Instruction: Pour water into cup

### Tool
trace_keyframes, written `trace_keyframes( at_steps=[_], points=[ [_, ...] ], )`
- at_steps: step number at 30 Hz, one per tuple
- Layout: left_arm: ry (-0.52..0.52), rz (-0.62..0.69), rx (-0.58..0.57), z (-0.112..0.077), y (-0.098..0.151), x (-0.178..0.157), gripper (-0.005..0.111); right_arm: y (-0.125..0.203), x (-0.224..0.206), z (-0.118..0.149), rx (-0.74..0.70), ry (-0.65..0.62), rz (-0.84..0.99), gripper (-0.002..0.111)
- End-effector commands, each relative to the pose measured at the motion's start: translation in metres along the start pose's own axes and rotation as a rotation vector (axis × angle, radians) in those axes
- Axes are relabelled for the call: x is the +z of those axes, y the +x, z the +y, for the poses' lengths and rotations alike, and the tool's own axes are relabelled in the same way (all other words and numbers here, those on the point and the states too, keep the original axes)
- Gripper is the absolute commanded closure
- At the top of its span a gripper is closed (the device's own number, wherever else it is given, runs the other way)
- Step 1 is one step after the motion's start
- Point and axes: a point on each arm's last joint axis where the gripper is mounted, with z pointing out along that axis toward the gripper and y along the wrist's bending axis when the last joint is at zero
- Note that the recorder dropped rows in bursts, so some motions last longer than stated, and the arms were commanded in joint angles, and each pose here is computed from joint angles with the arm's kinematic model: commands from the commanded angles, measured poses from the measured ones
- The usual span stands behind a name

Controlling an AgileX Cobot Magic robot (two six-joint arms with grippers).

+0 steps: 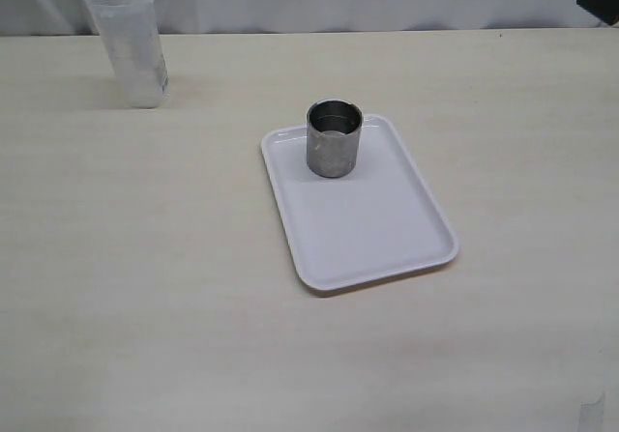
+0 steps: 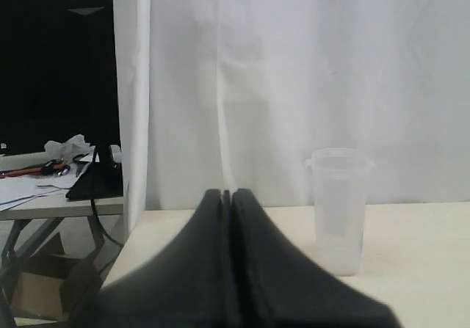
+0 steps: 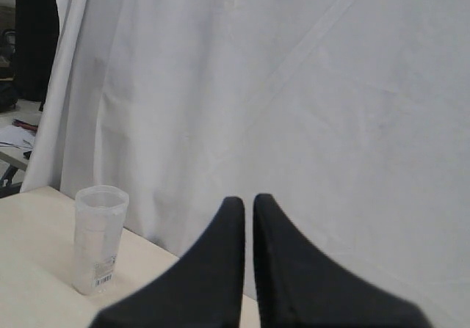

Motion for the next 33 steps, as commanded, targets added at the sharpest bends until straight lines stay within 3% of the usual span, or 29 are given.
trace_keyframes(
  at_steps=[1, 9, 15, 25, 33],
  points=[
    [-0.001, -0.031, -0.035, -0.001, 0.007, -0.007, 0.107, 0.0, -0.001, 0.0, 0.008, 0.001, -0.002, 0.104],
    [-0.006, -0.086, -0.035, -0.002, 0.021, -0.023, 0.107, 0.0, -0.001, 0.0, 0.008, 0.001, -0.002, 0.104],
    [-0.003, 0.007, -0.035, -0.003, 0.033, -0.023, 0.107, 0.0, -0.001, 0.0, 0.008, 0.001, -0.002, 0.104],
    [0.071, 0.017, -0.016, -0.008, 0.048, -0.019, 0.107, 0.0, -0.001, 0.0, 0.008, 0.001, -0.002, 0.104],
    [0.073, 0.045, 0.034, -0.009, 0.063, -0.017, 0.107, 0.0, -0.001, 0.0, 0.008, 0.001, -0.002, 0.104]
  ],
)
